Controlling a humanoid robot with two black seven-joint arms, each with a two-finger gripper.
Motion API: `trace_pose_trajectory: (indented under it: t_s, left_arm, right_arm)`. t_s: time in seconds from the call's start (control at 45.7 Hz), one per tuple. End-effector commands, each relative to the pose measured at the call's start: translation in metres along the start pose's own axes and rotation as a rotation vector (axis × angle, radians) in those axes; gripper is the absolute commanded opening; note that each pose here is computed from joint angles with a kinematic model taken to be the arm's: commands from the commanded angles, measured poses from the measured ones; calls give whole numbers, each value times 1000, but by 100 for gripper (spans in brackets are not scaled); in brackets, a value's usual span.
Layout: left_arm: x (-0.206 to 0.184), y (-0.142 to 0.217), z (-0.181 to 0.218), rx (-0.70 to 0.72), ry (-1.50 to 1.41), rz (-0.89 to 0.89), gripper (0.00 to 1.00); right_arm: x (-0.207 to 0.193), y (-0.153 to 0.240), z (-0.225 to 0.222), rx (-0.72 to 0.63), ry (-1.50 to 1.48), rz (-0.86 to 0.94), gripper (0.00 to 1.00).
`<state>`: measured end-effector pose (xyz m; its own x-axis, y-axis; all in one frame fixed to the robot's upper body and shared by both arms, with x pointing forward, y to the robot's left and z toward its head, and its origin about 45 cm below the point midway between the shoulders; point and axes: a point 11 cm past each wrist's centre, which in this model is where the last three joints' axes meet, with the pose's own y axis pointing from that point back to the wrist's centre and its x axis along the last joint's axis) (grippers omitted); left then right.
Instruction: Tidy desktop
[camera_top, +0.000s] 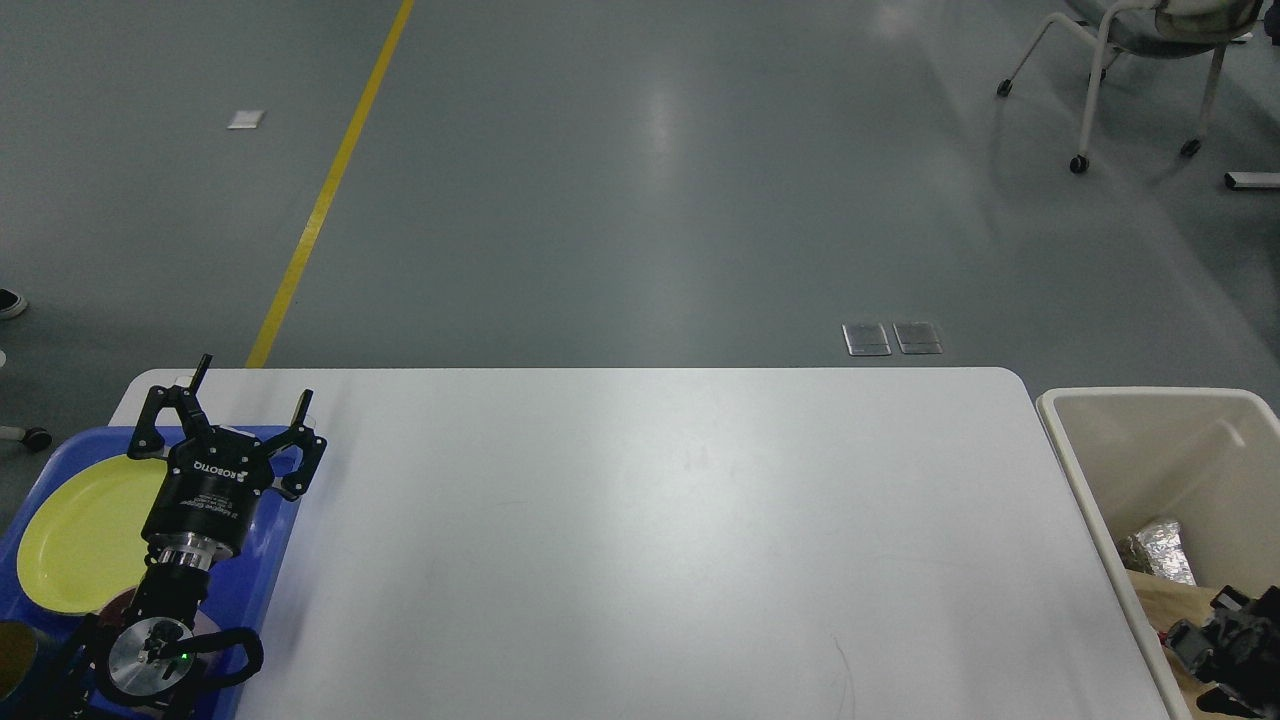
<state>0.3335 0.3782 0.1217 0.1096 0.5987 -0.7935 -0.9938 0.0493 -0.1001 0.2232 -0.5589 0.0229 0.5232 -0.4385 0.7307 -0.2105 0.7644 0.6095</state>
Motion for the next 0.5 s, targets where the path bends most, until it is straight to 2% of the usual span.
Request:
trace_pose_trajectory:
  t_s: [0.0, 0.131, 0.328, 0.372, 0.415, 0.481]
  left_arm:
    - [0, 0, 0, 0, 0, 0, 96]
    - [0, 0, 0, 0, 0, 1, 96]
    - [0, 0, 0, 0, 0, 0, 96]
    - [0, 0, 0, 0, 0, 0, 96]
    - [0, 0, 0, 0, 0, 0, 96]
    - [0, 0, 0, 0, 0, 0, 96]
  right_arm:
    - [-5, 0, 1, -2, 2, 2, 2]
    - [-4, 1, 0, -1, -3, 15, 11]
    - [-10, 3, -5, 9, -3, 15, 17]
    - [-14, 3, -5, 10, 1, 10, 21]
    - [-15, 4, -7, 12, 1, 9, 33]
    - [-13, 5, -8, 14, -4, 24, 74]
